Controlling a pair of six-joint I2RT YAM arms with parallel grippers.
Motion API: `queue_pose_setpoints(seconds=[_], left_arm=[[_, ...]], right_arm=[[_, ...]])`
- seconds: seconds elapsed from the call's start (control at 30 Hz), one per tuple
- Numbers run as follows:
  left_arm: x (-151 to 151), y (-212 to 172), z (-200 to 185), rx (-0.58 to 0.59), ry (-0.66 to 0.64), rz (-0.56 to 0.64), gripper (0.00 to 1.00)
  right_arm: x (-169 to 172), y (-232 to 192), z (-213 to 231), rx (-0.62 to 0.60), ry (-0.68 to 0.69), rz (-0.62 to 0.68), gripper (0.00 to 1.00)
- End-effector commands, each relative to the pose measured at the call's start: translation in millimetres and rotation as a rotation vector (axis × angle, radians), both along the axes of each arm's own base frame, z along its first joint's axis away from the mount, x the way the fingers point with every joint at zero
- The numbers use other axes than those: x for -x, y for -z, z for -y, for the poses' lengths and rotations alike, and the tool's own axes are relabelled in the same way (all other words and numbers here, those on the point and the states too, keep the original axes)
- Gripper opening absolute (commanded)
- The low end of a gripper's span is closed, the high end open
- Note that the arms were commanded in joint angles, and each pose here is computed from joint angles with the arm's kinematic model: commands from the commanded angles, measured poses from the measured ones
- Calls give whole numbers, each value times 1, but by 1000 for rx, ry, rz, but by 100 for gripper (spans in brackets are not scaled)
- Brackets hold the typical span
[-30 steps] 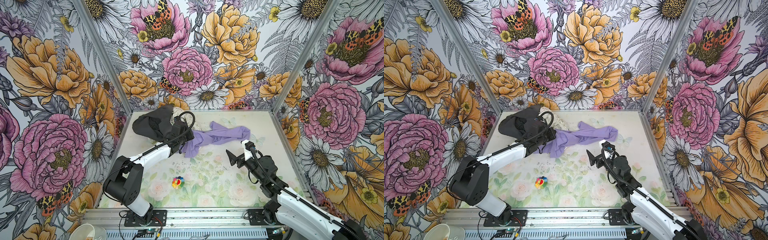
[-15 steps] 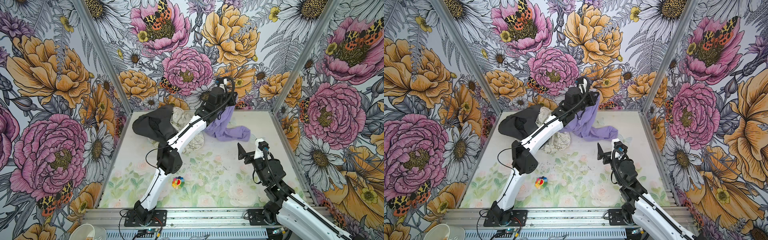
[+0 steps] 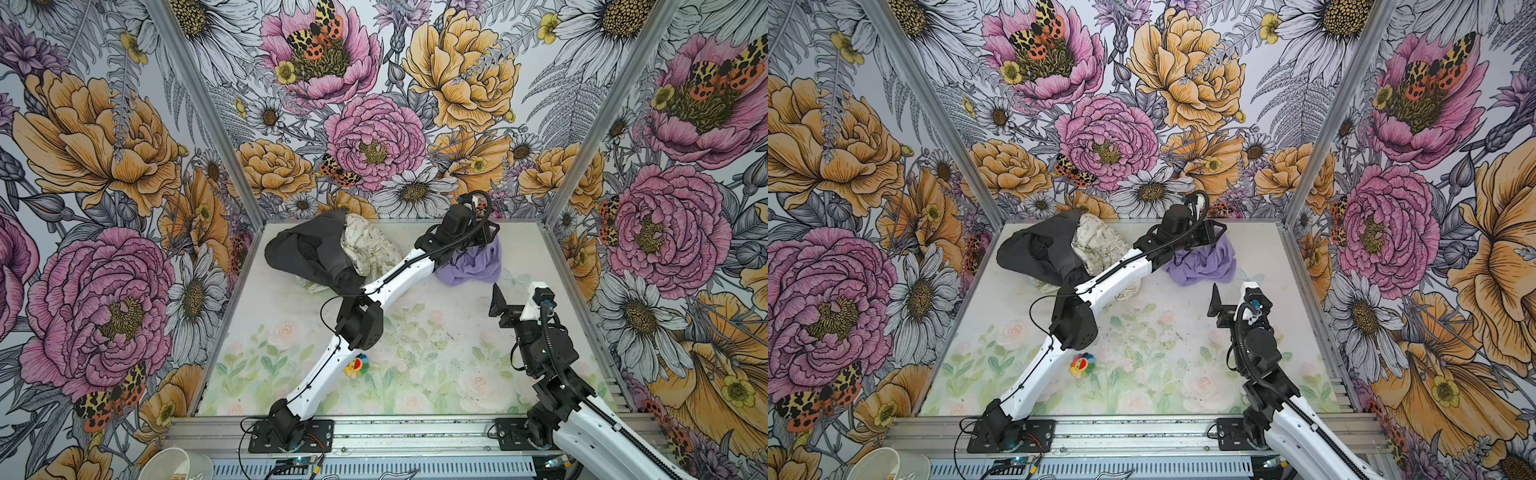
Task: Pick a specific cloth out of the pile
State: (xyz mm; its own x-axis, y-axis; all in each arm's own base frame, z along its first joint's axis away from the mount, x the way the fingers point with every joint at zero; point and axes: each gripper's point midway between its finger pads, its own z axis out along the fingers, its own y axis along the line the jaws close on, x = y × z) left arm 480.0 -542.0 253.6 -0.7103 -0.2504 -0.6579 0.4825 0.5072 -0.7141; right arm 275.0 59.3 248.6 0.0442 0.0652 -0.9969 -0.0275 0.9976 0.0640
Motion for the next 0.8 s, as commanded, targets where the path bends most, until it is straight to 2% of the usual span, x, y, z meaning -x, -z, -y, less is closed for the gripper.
queue_pose_setpoints(seconds=[0.0,0.13,0.27,0.43,0.57,0.77], left_arm=[[15,-56,-20,11,29,83,64],[24,-65,-52,-94,-33,140,85],[34,-63,-91,-257,-103,173,98],[50,-64,-140,-377,-188,207,99],[69,-86,-195,-439,-319,272,98],[101,-87,-288,-493,-545,357,99]], right_arm=[[1,3,6,-19,29,-5,99],[1,3,8,-23,34,-2,99],[2,3,9,-27,35,0,99],[1,3,10,-31,39,0,100],[0,6,8,-26,29,-9,99],[-7,13,2,-9,4,-39,100]])
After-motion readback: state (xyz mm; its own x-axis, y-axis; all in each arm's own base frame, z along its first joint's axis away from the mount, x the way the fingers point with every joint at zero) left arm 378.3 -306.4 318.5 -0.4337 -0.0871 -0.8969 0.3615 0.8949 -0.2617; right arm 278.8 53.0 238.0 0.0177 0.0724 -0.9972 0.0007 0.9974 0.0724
